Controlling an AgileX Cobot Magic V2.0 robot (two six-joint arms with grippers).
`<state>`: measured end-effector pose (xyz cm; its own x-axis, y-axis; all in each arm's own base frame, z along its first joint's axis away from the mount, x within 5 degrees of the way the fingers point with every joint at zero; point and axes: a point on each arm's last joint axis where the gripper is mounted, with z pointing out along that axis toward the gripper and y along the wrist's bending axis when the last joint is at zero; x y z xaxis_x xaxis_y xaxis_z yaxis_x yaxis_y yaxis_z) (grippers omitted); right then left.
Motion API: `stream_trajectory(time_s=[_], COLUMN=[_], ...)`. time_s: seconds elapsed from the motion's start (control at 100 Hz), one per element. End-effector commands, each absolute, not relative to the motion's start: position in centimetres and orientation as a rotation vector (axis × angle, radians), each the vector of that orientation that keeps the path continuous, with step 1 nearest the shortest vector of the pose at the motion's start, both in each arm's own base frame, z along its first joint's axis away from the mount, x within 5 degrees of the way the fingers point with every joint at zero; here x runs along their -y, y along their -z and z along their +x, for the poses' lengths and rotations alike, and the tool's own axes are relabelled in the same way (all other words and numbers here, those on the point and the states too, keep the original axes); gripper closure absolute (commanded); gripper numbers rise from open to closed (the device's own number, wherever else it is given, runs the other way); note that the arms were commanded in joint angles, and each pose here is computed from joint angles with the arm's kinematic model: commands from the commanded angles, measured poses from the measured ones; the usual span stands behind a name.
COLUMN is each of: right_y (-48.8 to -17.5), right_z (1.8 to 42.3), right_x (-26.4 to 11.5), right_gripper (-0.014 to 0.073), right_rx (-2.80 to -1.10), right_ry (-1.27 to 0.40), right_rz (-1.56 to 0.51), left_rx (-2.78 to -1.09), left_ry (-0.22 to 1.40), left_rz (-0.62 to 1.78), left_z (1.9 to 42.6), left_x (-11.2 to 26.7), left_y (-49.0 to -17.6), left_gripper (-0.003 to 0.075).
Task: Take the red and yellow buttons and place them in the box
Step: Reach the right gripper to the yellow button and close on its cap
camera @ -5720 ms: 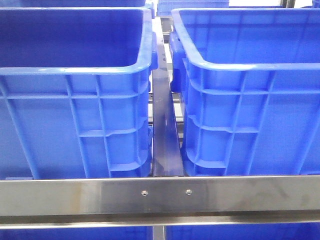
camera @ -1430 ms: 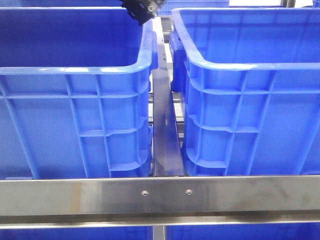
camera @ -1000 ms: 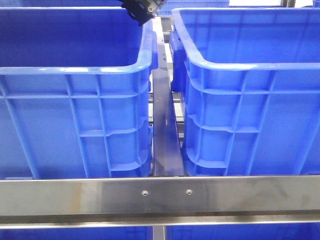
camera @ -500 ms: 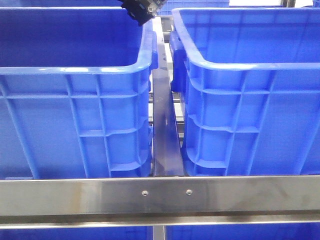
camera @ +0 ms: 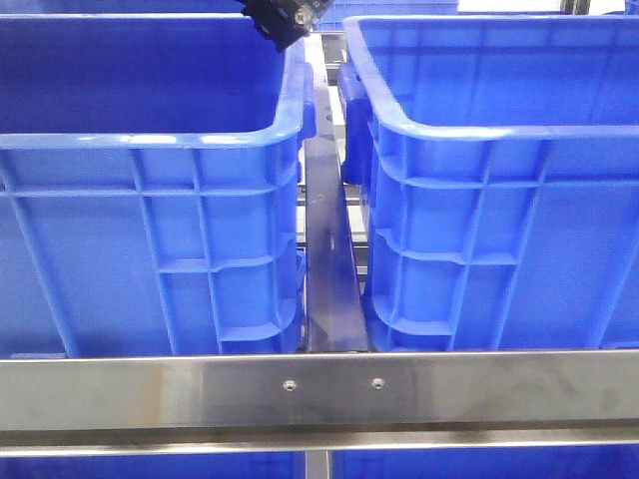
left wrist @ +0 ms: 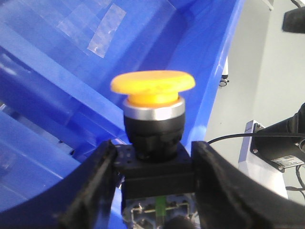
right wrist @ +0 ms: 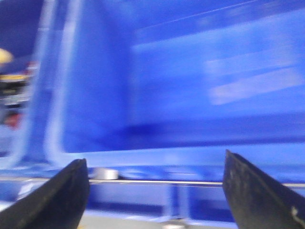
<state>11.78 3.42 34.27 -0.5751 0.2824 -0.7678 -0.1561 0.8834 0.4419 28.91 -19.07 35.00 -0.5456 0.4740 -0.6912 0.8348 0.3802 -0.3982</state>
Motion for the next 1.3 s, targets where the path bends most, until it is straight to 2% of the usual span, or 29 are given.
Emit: stream_trajectory(time_s=[0.0, 0.21, 0.39, 0.62, 0.87, 1.29], right_y=[-36.0, -36.5, -36.0, -34.3, -35.4, -35.2], right_z=[13.2, 15.7, 18.6, 21.6, 24.2, 27.4], right_x=[-4.4, -6.4, -7.1, -7.6, -8.4, -13.6], right_gripper=[0.0006, 0.0006, 0.0006, 0.0006, 0.0006, 0.0006], right_rx=[-2.006, -1.918, -1.857, -1.875, -1.867, -1.925], right_ry=[-0.745, -1.137, -1.341, -1.469, -1.533, -1.576], right_rz=[0.066, 0.025, 0.051, 0.058, -0.014, -0.123], left_rx=[-2.067, -2.067, -2.067, -2.067, -2.067, -2.067], left_ry=[1.085, 1.085, 1.085, 1.085, 1.085, 1.085], left_rz=[1.085, 1.085, 1.085, 1.085, 1.085, 1.085], left_z=[27.8, 27.8, 27.8, 27.8, 27.8, 27.8], left_x=[19.2, 19.2, 19.2, 19.2, 19.2, 19.2], left_y=[-37.9, -37.9, -37.9, -37.9, -37.9, -37.9], left_gripper=[0.0483, 0.0483, 0.0483, 0.0483, 0.0483, 0.0483])
